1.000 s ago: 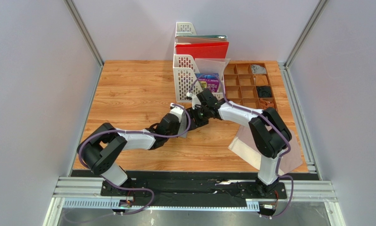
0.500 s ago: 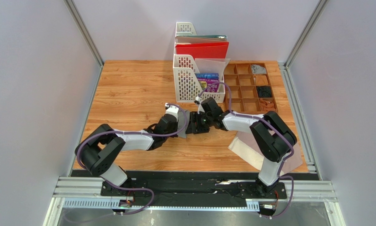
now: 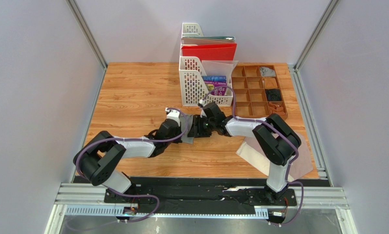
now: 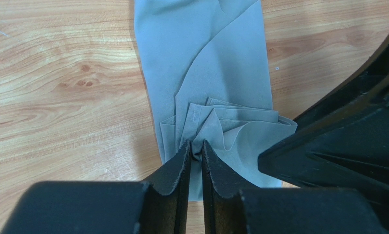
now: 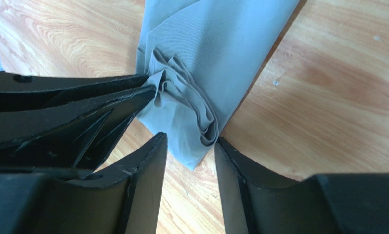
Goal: Roll the underwear
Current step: Roll the underwear at the center of the board.
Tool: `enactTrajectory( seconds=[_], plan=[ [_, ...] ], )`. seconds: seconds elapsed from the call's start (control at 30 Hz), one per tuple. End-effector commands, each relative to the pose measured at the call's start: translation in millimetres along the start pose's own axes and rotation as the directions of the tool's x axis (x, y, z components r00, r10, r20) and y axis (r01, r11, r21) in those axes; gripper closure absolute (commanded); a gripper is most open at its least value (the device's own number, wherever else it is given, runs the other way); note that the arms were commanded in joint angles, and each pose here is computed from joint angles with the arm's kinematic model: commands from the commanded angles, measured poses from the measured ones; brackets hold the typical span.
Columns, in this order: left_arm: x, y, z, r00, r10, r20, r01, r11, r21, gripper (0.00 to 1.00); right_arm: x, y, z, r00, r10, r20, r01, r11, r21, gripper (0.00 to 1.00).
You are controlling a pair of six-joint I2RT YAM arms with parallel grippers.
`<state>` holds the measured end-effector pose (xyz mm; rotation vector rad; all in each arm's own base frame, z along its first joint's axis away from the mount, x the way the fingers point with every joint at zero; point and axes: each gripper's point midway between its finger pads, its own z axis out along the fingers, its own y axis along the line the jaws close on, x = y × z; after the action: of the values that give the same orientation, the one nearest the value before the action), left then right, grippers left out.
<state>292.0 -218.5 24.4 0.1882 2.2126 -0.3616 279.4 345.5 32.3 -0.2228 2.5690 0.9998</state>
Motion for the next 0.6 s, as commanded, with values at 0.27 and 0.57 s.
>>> enactTrajectory(
  seconds=[0.27,0.57],
  plan=[
    [5.3,2.9,-10.3,0.997,-0.074,-0.007,0.074,0.997,0.015,0.77,-3.5,-16.9,11.3,1.0,-0.018,0.01,0.016,0.993,0.116,0.95],
    [-11.4,-5.4,-37.8,0.991,-0.131,0.02,0.129,0.989,0.068,0.45,-1.8,-17.3,3.6,0.998,-0.062,0.003,0.061,0.986,0.157,1.0]
  ],
)
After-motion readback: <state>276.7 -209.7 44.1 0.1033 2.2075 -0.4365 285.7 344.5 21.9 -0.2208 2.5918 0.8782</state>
